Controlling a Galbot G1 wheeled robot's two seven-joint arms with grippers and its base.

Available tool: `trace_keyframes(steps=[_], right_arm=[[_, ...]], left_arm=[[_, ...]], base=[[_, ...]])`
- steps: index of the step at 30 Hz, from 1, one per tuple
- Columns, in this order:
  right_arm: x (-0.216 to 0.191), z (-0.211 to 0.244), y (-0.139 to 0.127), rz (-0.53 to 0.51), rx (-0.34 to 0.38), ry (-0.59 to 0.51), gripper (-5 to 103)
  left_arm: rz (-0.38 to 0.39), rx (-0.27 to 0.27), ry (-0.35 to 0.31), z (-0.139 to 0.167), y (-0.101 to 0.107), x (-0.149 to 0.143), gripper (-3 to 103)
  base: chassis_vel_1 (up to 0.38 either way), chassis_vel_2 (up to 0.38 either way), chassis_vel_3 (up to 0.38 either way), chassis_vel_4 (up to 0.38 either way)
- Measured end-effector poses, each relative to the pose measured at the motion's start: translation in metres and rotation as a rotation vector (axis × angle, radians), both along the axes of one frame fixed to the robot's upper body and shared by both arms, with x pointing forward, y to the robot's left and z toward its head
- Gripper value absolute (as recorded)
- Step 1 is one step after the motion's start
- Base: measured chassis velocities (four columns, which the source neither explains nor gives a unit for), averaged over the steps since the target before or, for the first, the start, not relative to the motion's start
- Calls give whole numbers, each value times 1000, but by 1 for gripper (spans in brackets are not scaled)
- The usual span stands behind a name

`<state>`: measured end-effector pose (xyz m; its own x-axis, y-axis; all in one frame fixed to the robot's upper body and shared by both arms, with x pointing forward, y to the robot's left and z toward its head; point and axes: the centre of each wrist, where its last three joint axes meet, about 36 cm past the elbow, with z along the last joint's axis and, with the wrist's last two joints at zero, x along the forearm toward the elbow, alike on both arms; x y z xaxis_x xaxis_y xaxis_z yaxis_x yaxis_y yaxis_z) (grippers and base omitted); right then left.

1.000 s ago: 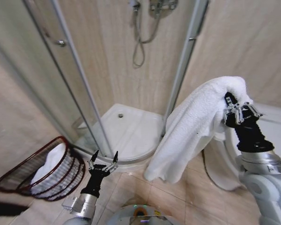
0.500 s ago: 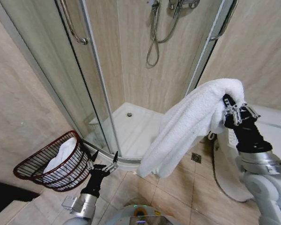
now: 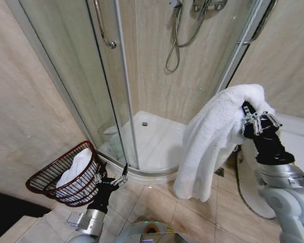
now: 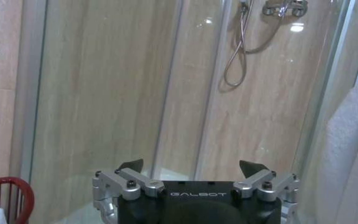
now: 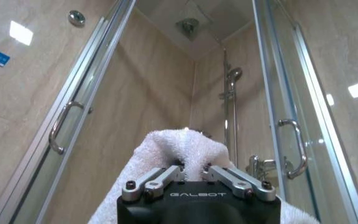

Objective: Discard the used towel into the hamper.

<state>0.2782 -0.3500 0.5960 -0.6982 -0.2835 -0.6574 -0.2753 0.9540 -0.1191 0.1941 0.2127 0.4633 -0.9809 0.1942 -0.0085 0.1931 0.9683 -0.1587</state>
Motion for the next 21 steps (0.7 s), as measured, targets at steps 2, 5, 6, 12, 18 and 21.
trace_keyframes(steps=[2, 5, 6, 12, 18, 21], right_arm=[[0, 0, 0, 1, 2, -4, 8], [0, 0, -1, 3, 2, -10, 8], [-1, 0, -1, 4, 2, -10, 8], [-1, 0, -1, 7, 0, -9, 8], [-1, 0, 0, 9, 1, -9, 8], [-1, 0, 0, 9, 1, -9, 8]], left_arm=[[0, 0, 0, 0, 0, 0, 100], [0, 0, 0, 0, 0, 0, 100], [0, 0, 0, 0, 0, 0, 100], [0, 0, 0, 0, 0, 0, 100], [0, 0, 0, 0, 0, 0, 100], [0, 0, 0, 0, 0, 0, 100]], base=[[0, 0, 0, 0], [0, 0, 0, 0], [0, 0, 0, 0], [0, 0, 0, 0], [0, 0, 0, 0], [0, 0, 0, 0]])
